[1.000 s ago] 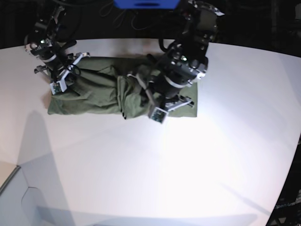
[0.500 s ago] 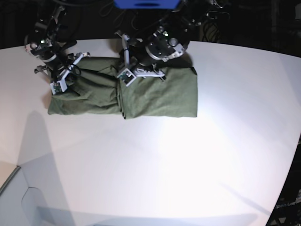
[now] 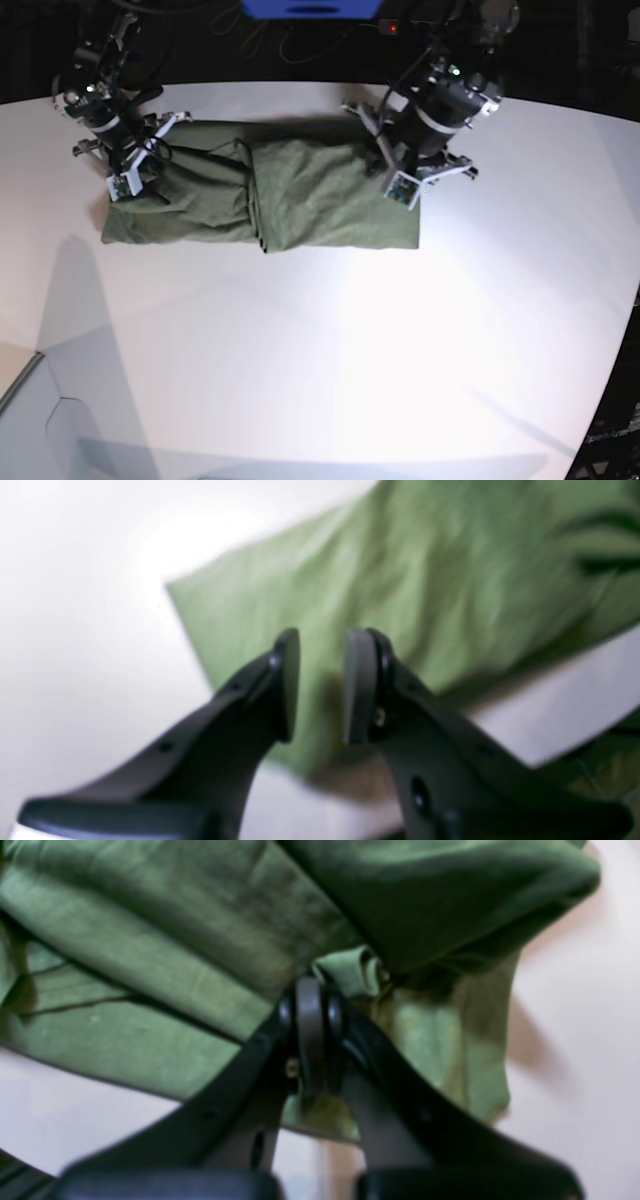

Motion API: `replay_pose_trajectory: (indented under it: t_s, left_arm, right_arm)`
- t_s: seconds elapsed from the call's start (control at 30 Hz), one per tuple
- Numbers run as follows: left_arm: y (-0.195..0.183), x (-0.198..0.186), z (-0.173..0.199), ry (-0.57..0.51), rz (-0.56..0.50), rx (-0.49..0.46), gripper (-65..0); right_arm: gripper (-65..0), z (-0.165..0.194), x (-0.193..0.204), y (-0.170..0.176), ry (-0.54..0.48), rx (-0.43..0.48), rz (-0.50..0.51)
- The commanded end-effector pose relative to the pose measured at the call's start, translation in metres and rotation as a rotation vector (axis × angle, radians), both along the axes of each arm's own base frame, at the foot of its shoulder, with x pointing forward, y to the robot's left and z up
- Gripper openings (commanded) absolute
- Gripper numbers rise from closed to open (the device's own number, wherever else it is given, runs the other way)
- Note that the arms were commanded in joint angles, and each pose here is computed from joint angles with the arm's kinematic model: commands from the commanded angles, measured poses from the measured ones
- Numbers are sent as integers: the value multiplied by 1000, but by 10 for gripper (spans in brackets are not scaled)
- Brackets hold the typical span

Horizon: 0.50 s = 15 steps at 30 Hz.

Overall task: Layout the t-shirt on the table in an organized manner, then fold the t-shirt properly
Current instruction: 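Release the folded end and raise the left gripper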

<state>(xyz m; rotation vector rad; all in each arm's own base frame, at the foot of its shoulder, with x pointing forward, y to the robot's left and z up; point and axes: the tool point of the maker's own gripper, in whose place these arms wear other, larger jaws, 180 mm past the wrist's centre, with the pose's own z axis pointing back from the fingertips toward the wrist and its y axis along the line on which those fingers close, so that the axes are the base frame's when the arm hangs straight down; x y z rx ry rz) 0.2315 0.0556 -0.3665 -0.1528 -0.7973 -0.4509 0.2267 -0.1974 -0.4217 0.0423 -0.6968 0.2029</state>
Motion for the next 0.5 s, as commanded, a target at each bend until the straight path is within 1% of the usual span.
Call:
replay_pose_trajectory:
  t_s: [0.0,0.17,0.3,0.47]
  left_arm:
    - [6,7,9,-39,19,-6,-502]
    - [32,13,9,-45,95,19,-502]
    - [42,16,9,-49,121,29,-502]
    - [44,8,-19,29,121,43,-502]
  right_arm:
    - [-650,7,6,-1,-31,-2,-3]
    - [-650,7,6,-1,-31,-2,-3]
    - [-650,7,6,-1,-31,-2,-3]
    - [-650,7,6,-1,-31,-2,-3]
